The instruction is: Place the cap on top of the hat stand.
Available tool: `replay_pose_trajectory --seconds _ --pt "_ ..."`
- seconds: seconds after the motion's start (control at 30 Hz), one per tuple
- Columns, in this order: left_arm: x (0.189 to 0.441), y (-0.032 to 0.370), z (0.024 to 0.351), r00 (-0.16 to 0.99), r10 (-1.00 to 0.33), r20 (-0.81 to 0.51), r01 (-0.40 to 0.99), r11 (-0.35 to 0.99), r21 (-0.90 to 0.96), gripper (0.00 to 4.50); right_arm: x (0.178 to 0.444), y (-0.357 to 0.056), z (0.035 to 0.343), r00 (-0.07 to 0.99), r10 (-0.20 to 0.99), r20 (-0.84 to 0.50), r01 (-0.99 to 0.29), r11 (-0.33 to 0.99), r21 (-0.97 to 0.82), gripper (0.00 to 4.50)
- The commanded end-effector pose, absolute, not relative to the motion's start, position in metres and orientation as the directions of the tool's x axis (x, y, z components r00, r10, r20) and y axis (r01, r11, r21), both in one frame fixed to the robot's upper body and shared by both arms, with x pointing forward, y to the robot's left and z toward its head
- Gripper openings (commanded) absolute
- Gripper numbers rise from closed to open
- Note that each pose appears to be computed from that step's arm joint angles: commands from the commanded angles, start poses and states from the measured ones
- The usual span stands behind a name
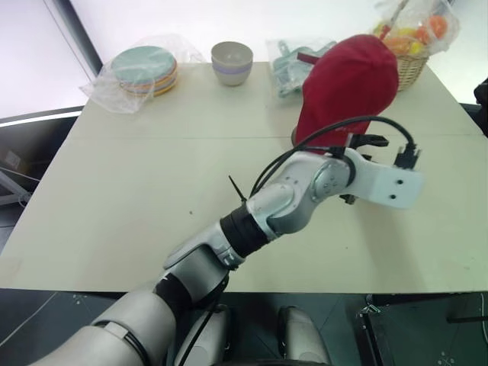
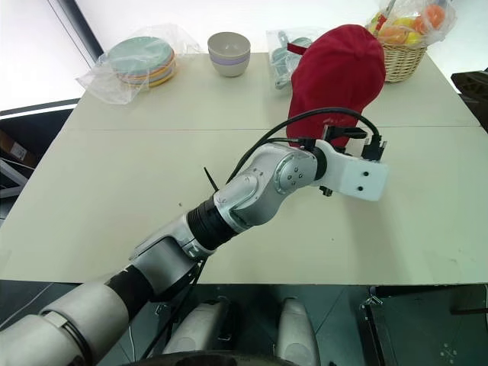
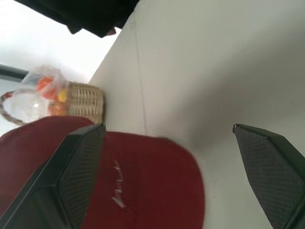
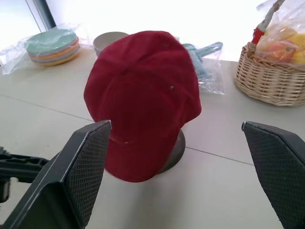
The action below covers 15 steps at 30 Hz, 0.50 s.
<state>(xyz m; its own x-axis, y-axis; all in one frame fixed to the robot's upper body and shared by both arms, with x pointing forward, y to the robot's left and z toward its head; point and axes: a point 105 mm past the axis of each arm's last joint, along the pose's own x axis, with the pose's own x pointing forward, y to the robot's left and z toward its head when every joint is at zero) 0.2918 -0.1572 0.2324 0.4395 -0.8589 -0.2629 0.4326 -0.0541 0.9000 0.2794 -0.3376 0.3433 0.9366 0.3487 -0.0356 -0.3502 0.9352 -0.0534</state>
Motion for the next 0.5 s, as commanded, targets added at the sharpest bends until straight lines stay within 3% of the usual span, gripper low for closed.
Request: replay_pose_trajectory --seconds 0.03,0.2,0.4,0.5 --pt "0.289 -0.155 0.266 0.439 -0.882 -0.172 0.450 0.050 0.892 4.48 0.275 -0.335 0.362 0.936 0.351 0.019 -0.348 0.932 -0.103 4.50" --pt "0.316 -0.135 0.301 0.486 -0.871 -0.063 0.546 0.247 0.801 4.48 0.276 -0.336 0.364 0.937 0.349 0.027 -0.344 0.932 -0.113 4.50" --pt "0.391 -0.072 0.346 0.658 -0.741 0.135 0.487 0.555 0.674 4.48 0.283 -0.339 0.361 0.935 0.352 0.040 -0.345 0.930 -0.125 4.50" --pt "0.417 -0.028 0.351 0.689 -0.711 0.142 0.569 0.651 0.503 4.48 0.288 -0.337 0.358 0.929 0.367 0.047 -0.356 0.921 -0.158 4.50"
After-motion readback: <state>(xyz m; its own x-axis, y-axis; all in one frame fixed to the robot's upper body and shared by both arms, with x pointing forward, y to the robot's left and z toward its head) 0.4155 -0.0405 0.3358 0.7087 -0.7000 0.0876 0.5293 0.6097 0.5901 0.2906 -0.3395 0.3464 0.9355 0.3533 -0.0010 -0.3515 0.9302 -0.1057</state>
